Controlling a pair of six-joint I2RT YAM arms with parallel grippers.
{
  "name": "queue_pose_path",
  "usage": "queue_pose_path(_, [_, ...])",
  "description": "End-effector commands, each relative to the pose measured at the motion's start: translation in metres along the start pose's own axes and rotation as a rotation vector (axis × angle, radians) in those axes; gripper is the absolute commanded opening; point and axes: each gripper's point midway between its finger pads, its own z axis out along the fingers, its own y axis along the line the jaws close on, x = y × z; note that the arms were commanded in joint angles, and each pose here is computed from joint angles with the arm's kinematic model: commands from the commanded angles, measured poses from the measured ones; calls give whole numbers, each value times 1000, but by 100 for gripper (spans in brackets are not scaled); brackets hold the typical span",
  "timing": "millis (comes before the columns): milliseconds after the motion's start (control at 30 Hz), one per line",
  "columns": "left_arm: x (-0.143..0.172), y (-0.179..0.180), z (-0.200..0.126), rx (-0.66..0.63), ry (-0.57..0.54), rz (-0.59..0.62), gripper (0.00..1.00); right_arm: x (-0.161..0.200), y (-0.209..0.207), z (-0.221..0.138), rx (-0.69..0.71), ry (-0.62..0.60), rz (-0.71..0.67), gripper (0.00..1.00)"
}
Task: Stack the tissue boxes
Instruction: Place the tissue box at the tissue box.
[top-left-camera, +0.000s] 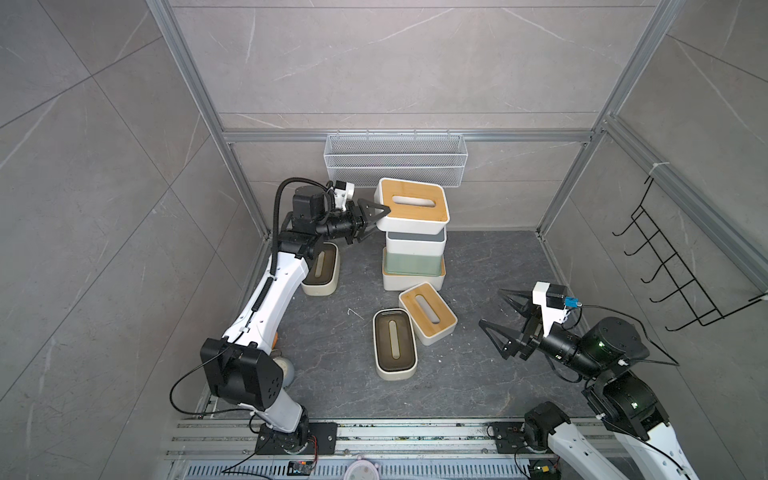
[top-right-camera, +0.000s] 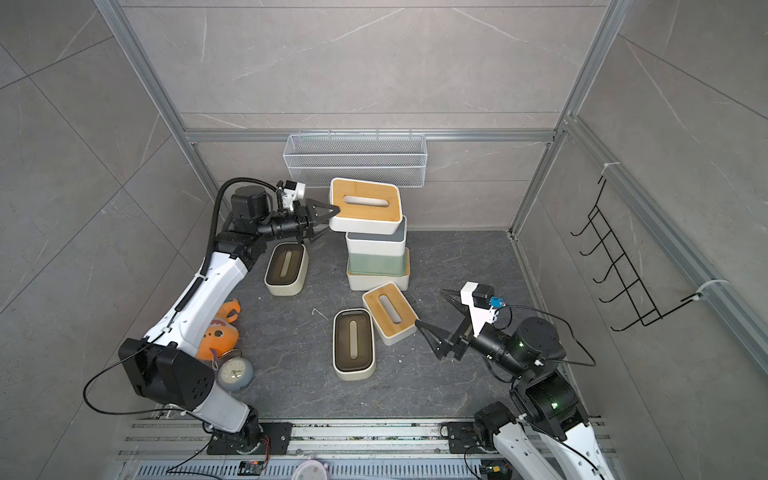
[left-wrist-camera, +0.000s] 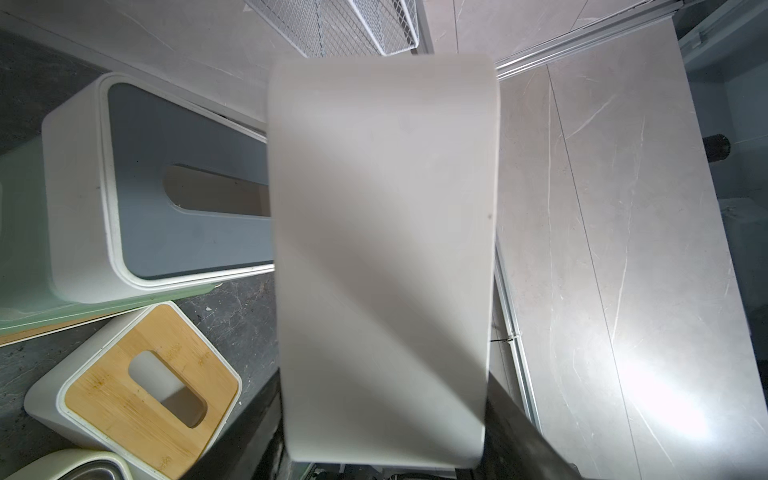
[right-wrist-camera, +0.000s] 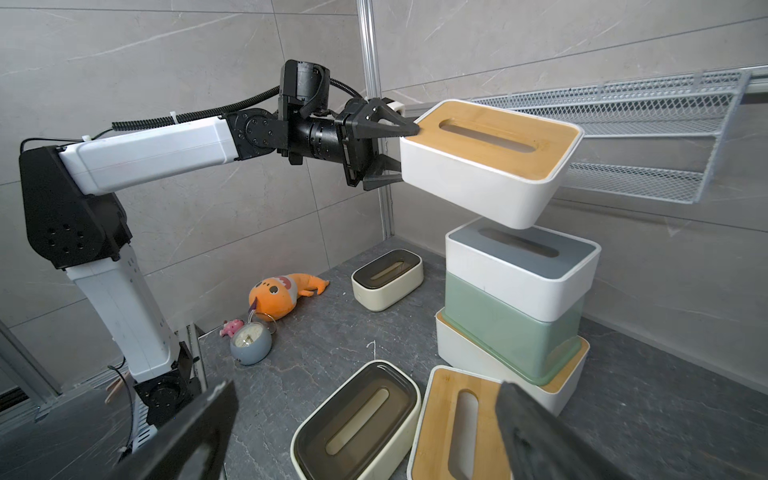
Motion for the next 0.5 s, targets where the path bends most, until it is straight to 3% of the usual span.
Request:
queue_pose_path(0, [-9, -47, -5, 158, 29, 116, 27, 1, -3, 1, 9, -25, -12, 100])
queue_pose_path(300, [-18, -21, 6, 146, 71, 65, 26, -16, -7, -14, 76, -127, 88, 100])
queue_pose_path(467, [-25, -13, 8, 146, 79, 45, 26, -12, -15, -21, 140, -110, 107, 100])
